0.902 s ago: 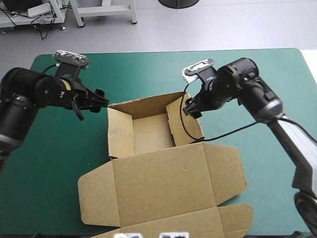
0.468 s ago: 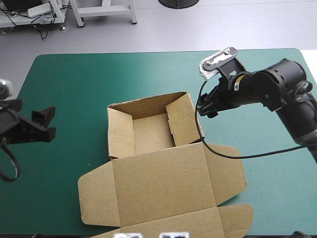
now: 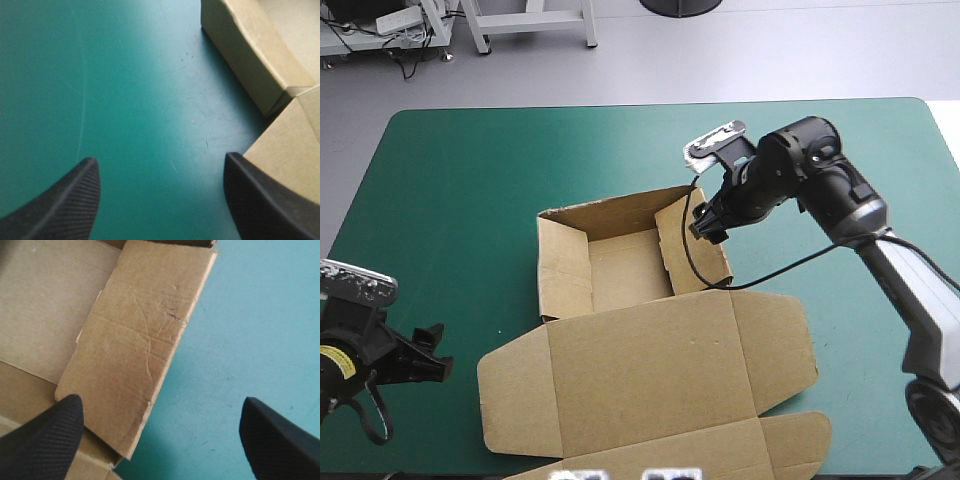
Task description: Fold the box
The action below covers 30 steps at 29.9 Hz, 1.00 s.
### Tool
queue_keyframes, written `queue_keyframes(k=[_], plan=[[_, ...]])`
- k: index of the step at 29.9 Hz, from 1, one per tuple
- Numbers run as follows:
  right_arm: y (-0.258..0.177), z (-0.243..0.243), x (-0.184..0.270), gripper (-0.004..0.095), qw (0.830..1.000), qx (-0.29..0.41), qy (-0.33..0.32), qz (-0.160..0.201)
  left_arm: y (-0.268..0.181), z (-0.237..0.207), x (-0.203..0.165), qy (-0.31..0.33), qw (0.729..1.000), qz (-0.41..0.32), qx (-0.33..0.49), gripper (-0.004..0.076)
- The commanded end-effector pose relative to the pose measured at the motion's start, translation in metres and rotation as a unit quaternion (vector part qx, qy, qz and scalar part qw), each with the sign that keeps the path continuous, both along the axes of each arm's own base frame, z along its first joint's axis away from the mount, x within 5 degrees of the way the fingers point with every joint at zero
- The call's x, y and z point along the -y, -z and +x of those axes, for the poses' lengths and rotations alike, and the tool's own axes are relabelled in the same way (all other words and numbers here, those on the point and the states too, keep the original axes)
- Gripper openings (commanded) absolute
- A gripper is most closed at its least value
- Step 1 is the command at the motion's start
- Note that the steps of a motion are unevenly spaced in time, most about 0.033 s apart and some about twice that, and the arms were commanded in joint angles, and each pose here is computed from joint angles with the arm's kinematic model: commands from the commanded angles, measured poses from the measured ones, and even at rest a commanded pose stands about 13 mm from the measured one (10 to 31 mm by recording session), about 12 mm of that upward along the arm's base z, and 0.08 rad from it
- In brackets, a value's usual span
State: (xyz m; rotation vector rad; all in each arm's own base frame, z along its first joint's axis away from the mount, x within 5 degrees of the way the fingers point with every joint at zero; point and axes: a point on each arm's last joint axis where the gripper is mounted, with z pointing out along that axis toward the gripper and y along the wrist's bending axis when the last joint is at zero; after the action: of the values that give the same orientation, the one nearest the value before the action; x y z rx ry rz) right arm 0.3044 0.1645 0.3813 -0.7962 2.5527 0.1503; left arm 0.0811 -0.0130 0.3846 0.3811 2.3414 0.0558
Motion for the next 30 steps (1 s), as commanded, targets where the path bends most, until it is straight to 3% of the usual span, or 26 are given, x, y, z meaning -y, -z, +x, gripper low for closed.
queue_keyframes(k=[1,9,13,15,20,25,30], plan=[[0.008,0.01,-0.005,0.0791,1.0,-0.008,-0.003,-0.009,0.006,-0.004,-0.003,-0.014,1.0,0.008,-0.02,0.0492],[0.074,0.046,-0.025,0.0699,0.996,-0.075,0.004,-0.038,0.003,-0.012,-0.009,-0.02,1.0,0.012,0.001,0.0492],[0.093,0.053,-0.032,0.0604,0.995,-0.101,0.009,-0.028,0.001,-0.018,-0.012,-0.025,0.999,0.015,0.016,0.0492],[0.096,0.054,-0.034,0.0483,0.994,-0.104,0.009,-0.021,0.0,-0.02,-0.013,-0.026,0.999,0.012,0.021,0.0492],[0.092,0.06,-0.034,-0.0023,0.997,-0.073,-0.001,-0.026,0.0,-0.022,-0.014,-0.026,0.999,0.01,0.024,0.0492],[0.079,0.07,-0.023,-0.0018,0.998,-0.026,-0.002,-0.065,0.0,-0.022,-0.013,-0.026,0.999,0.007,0.022,0.0492],[0.05,0.094,0.023,-0.0018,0.997,0.014,0.042,-0.067,0.0,-0.022,-0.013,-0.027,0.999,0.004,0.022,0.0492]])
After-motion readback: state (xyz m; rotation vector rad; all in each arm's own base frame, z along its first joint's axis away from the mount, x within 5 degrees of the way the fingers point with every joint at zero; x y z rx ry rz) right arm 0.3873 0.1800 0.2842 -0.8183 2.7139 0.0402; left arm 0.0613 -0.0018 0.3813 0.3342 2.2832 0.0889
